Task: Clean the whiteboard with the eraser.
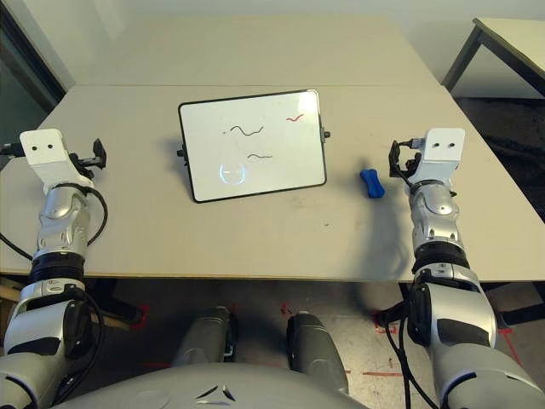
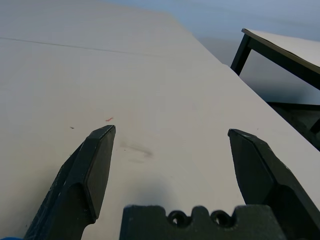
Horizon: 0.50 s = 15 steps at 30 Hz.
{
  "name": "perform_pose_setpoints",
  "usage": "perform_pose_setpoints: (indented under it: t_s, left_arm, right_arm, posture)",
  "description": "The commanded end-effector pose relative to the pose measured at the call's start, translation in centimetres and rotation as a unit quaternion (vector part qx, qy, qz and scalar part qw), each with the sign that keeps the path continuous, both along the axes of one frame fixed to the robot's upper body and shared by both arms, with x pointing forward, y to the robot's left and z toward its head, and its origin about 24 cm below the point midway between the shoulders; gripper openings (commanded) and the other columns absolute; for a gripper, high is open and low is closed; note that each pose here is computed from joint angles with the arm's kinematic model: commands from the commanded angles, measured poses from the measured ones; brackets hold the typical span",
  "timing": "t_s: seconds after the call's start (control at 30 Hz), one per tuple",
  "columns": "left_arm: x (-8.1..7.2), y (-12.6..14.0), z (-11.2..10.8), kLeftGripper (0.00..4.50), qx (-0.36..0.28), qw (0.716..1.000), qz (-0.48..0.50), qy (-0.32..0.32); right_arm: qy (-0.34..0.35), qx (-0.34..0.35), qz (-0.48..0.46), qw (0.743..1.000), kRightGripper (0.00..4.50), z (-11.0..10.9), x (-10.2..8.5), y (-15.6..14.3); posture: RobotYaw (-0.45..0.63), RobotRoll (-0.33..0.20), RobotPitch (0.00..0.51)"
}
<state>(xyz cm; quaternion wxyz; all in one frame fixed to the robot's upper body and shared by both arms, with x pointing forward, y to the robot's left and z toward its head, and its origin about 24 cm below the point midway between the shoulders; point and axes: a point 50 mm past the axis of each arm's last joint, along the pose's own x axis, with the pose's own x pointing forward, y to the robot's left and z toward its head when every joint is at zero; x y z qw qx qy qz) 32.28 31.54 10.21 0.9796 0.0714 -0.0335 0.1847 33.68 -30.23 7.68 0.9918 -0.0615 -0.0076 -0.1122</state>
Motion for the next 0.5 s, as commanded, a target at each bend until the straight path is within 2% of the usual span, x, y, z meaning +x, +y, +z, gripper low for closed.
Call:
perform_pose_setpoints:
  t_s: [0.03,0.2,0.33,0.5]
  left_arm:
    - [-0.4,0.5,0.3,4.50,0.003,1.000,0.012,-0.006]
    - [-0.7,0.8,0.5,4.50,0.005,1.000,0.011,-0.008]
    - [-0.2,1.4,2.2,4.50,0.007,0.999,-0.046,-0.021]
    - [0.5,1.3,4.3,4.50,0.011,0.982,-0.189,-0.008]
  right_arm:
    - [0.009,-0.007,0.012,1.000,4.48,-0.1,0.2,0.3]
    - [0.005,-0.002,0.020,1.000,4.48,0.4,0.7,0.7]
    - [0.032,0.008,0.027,0.999,4.48,2.1,1.5,1.3]
    - [0.134,0.022,0.062,0.989,4.48,4.6,1.8,2.0]
  posture:
    - [0.31,0.000,0.031]
    - [0.29,0.000,0.039]
    - [0.29,0.000,0.039]
    - [0.27,0.000,0.042]
